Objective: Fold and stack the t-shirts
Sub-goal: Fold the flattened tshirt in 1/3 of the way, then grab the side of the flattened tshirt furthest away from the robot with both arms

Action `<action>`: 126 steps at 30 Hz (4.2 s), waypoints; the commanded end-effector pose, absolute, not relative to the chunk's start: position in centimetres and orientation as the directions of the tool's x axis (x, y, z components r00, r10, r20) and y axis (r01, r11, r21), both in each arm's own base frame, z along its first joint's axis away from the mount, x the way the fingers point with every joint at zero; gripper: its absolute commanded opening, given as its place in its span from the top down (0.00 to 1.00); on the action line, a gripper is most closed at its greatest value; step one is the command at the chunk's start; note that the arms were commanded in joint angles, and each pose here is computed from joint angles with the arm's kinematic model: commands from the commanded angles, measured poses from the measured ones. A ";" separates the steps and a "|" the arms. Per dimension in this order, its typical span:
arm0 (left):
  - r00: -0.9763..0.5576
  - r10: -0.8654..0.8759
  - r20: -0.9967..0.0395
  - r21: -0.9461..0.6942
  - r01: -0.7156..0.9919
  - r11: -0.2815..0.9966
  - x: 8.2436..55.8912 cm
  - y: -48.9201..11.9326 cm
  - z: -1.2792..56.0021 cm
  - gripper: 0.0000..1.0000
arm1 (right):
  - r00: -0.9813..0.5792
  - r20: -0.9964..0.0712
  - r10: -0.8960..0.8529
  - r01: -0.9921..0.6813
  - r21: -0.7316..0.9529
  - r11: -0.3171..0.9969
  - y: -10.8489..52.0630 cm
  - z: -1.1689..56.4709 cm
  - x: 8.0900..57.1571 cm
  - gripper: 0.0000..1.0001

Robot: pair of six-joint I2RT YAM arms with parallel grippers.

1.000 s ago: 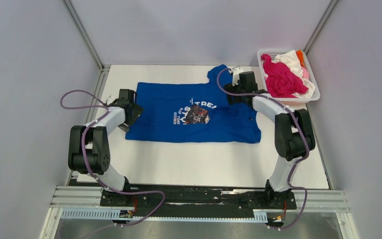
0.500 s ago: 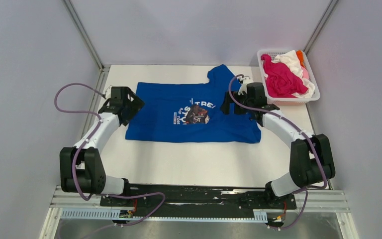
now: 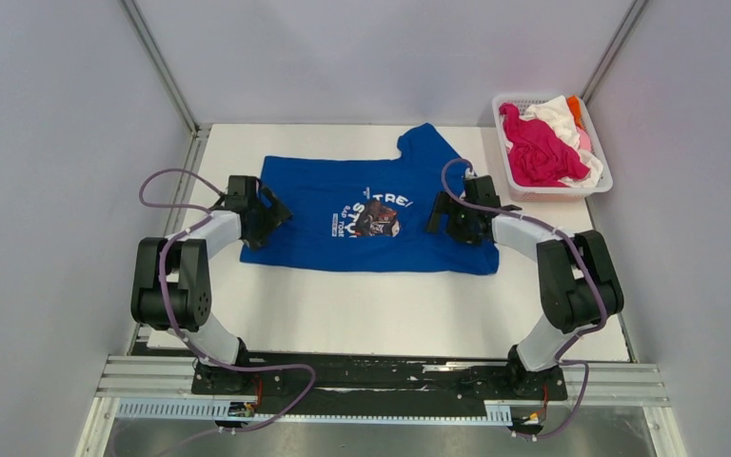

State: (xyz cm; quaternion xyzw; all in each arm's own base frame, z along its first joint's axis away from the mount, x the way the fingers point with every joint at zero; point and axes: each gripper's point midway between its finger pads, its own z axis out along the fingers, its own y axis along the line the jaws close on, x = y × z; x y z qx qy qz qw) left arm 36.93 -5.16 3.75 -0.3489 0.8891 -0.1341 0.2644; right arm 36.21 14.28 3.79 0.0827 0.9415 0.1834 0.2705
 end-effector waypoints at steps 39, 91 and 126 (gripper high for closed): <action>-0.576 -0.638 -0.511 -0.440 -0.463 0.770 27.9 -4.7 12.6 0.00 | -0.785 -0.532 0.318 0.064 0.442 0.895 12.2 13.0 28.6 0.00; -0.895 -0.281 -0.346 0.007 -0.302 0.953 44.9 -4.4 0.7 0.54 | -0.742 -0.612 0.271 0.095 0.304 0.948 10.4 11.0 33.6 0.00; -0.855 -0.291 -0.430 0.071 -0.353 0.933 45.8 -3.1 3.9 1.00 | -0.636 -0.755 0.159 0.148 0.083 0.985 12.1 8.9 60.3 0.21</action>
